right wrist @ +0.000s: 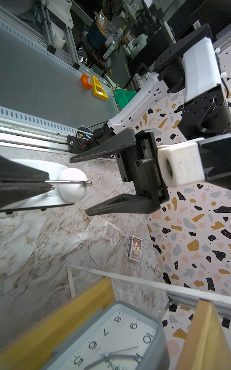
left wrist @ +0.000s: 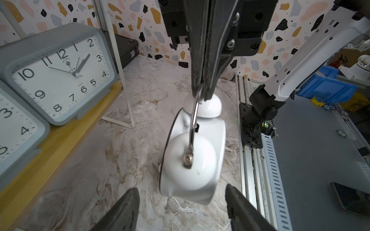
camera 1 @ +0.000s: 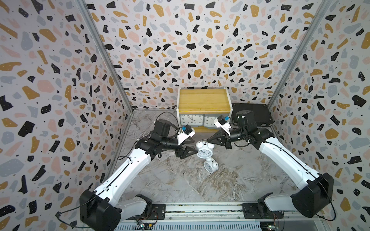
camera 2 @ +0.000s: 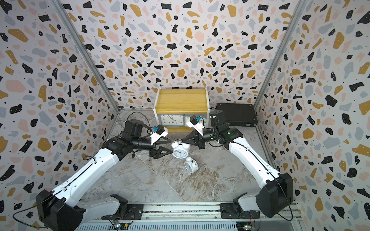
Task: Place the alarm clocks on the shelf by style
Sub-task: Pick up the alarm from the center of the board.
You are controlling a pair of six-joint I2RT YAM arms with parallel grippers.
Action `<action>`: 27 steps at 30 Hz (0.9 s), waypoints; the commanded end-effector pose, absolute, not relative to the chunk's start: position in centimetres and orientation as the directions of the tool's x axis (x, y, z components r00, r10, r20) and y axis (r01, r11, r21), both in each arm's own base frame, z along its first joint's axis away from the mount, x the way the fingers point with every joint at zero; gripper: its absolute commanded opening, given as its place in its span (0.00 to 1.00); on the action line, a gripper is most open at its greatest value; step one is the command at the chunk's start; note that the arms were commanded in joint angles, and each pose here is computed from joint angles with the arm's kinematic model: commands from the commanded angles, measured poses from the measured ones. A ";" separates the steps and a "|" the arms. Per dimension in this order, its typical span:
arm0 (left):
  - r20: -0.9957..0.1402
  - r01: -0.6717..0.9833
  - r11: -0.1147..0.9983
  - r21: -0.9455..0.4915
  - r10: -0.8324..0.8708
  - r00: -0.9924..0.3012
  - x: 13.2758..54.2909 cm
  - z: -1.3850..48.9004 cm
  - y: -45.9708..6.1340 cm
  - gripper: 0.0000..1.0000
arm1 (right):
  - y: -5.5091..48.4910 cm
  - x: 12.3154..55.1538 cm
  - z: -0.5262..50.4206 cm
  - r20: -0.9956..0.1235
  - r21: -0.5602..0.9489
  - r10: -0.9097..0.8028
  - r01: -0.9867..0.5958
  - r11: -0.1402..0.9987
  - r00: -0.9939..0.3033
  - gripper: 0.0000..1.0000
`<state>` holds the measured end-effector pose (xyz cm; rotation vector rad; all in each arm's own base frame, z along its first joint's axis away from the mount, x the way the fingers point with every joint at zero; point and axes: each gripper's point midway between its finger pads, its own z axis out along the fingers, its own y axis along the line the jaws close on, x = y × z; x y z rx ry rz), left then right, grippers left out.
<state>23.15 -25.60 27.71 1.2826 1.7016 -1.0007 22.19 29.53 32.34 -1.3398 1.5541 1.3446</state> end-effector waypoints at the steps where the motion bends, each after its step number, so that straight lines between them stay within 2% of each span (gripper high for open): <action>1: -0.931 0.986 0.125 -0.106 0.335 -0.143 22.8 28.3 -26.1 0.71 | 29.1 20.2 36.1 -0.962 0.213 -0.203 -0.967 -0.143 -0.182 0.00; 8: -0.946 0.993 0.011 -0.114 0.304 -0.112 21.1 28.6 -26.5 0.70 | 29.1 20.3 36.2 -0.963 0.213 -0.200 -0.966 -0.147 -0.181 0.00; 19: -0.930 0.988 0.011 -0.154 0.336 -0.148 21.5 27.4 -26.9 0.69 | 29.5 20.7 36.2 -0.963 0.224 -0.190 -0.962 -0.159 -0.193 0.00; 22: -0.930 0.987 0.001 -0.164 0.334 -0.155 21.4 27.4 -27.0 0.63 | 29.5 20.8 36.1 -0.962 0.228 -0.191 -0.961 -0.158 -0.197 0.00; 27: -0.926 0.982 -0.013 -0.188 0.336 -0.173 21.3 27.5 -27.2 0.42 | 29.5 21.0 35.8 -0.960 0.233 -0.195 -0.961 -0.150 -0.202 0.00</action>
